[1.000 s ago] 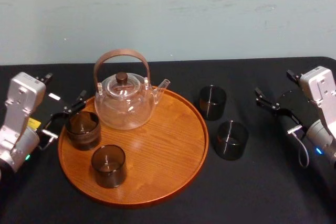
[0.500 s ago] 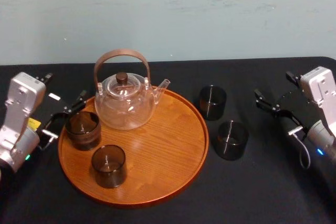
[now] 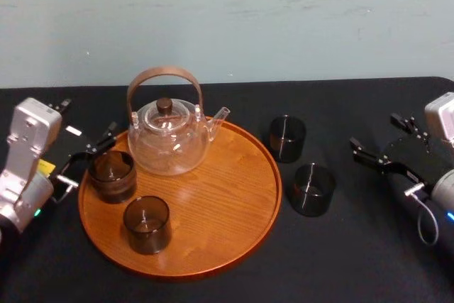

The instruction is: Pick up the glass from the table and place it on the tray.

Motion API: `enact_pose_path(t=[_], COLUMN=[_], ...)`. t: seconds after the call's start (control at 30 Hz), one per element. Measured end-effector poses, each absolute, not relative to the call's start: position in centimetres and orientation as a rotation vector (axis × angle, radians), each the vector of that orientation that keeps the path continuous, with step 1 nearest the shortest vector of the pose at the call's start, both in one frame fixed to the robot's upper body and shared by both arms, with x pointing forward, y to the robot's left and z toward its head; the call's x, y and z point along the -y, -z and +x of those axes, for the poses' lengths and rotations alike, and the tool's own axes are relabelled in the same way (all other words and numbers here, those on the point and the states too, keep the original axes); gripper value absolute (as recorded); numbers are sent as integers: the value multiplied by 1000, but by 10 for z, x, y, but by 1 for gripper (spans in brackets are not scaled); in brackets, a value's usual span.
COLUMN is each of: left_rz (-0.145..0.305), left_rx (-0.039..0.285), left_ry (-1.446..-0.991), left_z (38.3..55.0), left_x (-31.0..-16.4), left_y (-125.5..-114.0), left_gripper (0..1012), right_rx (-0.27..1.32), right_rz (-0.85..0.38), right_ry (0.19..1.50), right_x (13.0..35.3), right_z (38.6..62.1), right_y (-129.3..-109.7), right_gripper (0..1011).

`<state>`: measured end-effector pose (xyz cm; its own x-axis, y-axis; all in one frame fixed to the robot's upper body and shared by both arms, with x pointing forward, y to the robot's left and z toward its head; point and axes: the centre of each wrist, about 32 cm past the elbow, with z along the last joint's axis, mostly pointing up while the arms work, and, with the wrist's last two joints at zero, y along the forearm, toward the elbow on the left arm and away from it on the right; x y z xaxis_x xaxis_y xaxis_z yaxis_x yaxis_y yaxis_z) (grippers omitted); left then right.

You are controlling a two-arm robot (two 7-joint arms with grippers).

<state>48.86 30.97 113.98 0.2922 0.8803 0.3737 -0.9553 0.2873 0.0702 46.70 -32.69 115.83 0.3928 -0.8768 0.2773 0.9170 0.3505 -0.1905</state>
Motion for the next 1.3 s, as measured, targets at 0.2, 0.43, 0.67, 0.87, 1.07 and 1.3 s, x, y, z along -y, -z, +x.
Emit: enact_pose_path(t=[0.2,0.43,0.67,0.87,1.07,1.3], left_rz=[304,304,304,304,304,304], left_rx=[285,285,285,285,285,285], left_ry=[-1248,-1248,-1248,-1248,-1248,-1248], left_z=[489,489,489,489,489,489], left_x=[-310,-310,-310,-310,-310,-310], left_y=[-1140,-1140,-1140,-1140,-1140,-1140], left_gripper=[1001,1001,1001,1001,1001,1001], right_rx=[87,26,0,-17,-28,-38], right_rz=[-350,-387,-415,-438,-462,-477], right_ry=[1141,1078,1027,990,945,895], right_x=[331,337,338,337,331,323], right_z=[456,439,430,426,424,424], right_y=[-1163,-1169,-1172,-1172,-1170,-1167], right_gripper=[1002,1002,1003,1002,1003,1002])
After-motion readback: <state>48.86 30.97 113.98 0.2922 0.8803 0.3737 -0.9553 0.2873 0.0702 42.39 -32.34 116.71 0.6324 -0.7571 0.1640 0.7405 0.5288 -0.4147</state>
